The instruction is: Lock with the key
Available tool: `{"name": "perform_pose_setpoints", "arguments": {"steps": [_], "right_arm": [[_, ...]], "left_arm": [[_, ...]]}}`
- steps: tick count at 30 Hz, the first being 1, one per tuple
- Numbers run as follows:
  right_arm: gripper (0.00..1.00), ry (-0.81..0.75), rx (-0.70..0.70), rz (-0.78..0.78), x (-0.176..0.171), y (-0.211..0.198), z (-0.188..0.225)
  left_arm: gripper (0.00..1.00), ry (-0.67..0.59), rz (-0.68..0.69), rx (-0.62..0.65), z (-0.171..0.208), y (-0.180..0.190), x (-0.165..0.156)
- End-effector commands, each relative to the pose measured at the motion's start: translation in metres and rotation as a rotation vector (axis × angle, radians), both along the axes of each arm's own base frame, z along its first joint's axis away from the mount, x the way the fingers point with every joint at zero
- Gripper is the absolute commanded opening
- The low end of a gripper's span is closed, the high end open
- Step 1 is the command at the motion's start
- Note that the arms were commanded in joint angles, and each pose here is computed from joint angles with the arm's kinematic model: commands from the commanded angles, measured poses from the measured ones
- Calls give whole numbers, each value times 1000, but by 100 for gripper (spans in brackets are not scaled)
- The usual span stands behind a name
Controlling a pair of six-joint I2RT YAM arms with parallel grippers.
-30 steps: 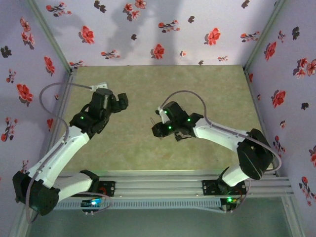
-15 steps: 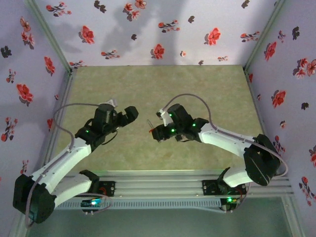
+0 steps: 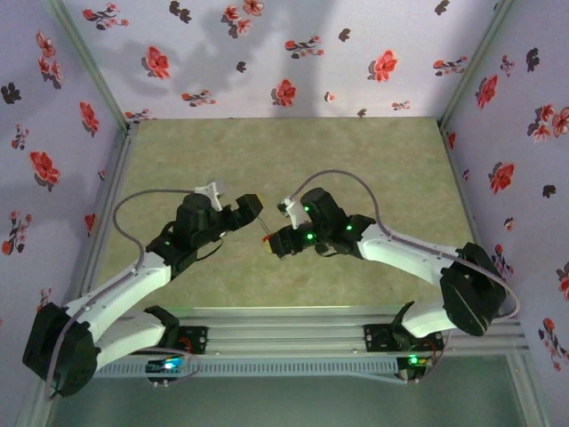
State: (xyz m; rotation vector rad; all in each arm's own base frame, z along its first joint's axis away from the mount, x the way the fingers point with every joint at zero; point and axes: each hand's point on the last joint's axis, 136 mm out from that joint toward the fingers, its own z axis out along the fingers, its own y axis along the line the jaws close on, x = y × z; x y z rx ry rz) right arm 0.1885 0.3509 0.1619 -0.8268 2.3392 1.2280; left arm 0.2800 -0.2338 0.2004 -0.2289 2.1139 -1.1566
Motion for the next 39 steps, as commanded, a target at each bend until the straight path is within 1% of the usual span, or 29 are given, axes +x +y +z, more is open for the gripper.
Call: {"name": "perform_pose_setpoints", "arguments": {"steps": [1,19,27,39], "right_arm": [[0,-43,66,62,-13,6,19],[0,-42,76,94,-20,10,19],[0,-42,76,95,-21,11,19],[0,-43,66,87,-20,9,16]], "left_arm": [[100,-25,-33,-70,5,-11,-1],[100,-35,-140,-186,2,-36,-18],[100,-33,-157,-215,-1,-38,-24],[100,-71,-177,-310,15,-37,-35]]}}
